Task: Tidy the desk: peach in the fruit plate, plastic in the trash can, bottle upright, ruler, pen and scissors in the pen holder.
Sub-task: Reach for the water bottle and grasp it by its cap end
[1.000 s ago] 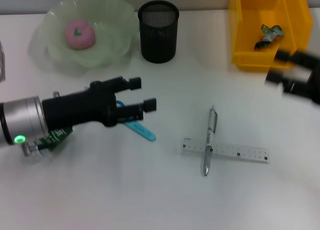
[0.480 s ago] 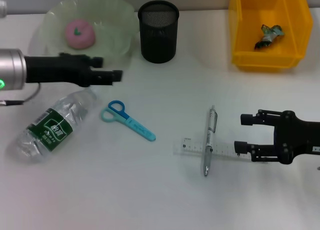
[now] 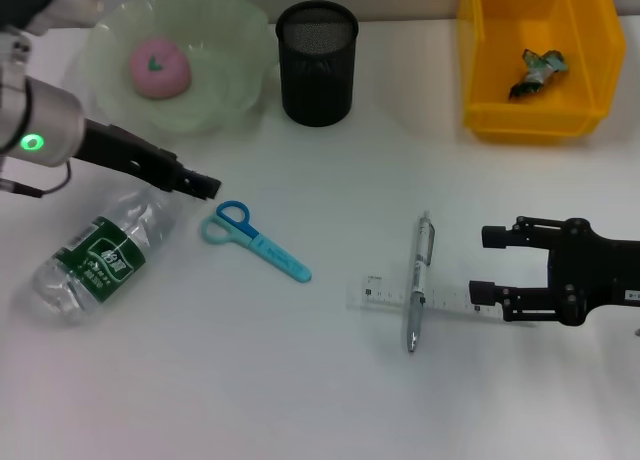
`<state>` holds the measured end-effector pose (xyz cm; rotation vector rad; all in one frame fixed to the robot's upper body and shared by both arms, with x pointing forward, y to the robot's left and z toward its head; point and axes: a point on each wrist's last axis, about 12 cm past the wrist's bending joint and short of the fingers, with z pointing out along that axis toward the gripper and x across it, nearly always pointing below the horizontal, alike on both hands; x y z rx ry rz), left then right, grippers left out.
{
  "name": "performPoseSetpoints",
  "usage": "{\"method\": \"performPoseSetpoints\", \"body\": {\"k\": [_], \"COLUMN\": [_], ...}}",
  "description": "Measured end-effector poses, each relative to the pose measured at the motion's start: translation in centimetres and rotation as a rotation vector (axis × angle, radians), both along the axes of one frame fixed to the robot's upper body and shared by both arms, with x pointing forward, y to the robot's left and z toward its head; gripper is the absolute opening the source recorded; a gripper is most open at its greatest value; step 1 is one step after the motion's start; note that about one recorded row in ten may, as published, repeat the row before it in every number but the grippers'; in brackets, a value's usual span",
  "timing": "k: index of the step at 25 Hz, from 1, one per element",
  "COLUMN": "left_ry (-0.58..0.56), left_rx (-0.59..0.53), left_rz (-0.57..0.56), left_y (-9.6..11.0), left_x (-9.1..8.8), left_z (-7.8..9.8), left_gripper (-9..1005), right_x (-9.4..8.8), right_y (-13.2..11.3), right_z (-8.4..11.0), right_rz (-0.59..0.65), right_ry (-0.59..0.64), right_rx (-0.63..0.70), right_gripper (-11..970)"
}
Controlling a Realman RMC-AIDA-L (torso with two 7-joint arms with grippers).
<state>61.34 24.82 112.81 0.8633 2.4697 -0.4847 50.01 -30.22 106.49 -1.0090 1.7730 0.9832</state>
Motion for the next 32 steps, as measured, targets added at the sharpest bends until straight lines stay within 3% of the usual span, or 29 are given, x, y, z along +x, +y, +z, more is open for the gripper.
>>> {"method": "performPoseSetpoints", "body": {"k": [5, 17, 22, 27, 32], "left_ry": [0.003, -0.002, -0.009, -0.013, -0.039], "left_rx": [0.051, 0.105, 0.127, 0.147, 0.136], "left_rz": [-0.011, 0.004, -0.003, -0.028, -0.040], "left_y": [-1.2, -1.1, -1.2, -1.7, -1.8], "left_x": [0.1, 0.4, 0.4, 0.4, 0.6], "left_z": [-0.6, -1.5, -1.8, -2.0, -1.1], "left_gripper": [812, 811, 654, 434, 442], "right_x": [0.1, 0.3, 0.4, 0.5, 0.5], "right_y": [-0.1, -0.1, -0.1, -0.1, -0.1], "right_z": [0.0, 0.2, 0.4, 0.4, 0.5], "right_rz": [-0.003, 0.000, 0.001, 0.000, -0.001], "right_ry": [-0.001, -0.004, -0.005, -0.007, -0.007], "right_rx": [-0.004, -0.003, 0.001, 0.002, 0.003], "right_gripper": [769, 766, 765, 764, 763]}}
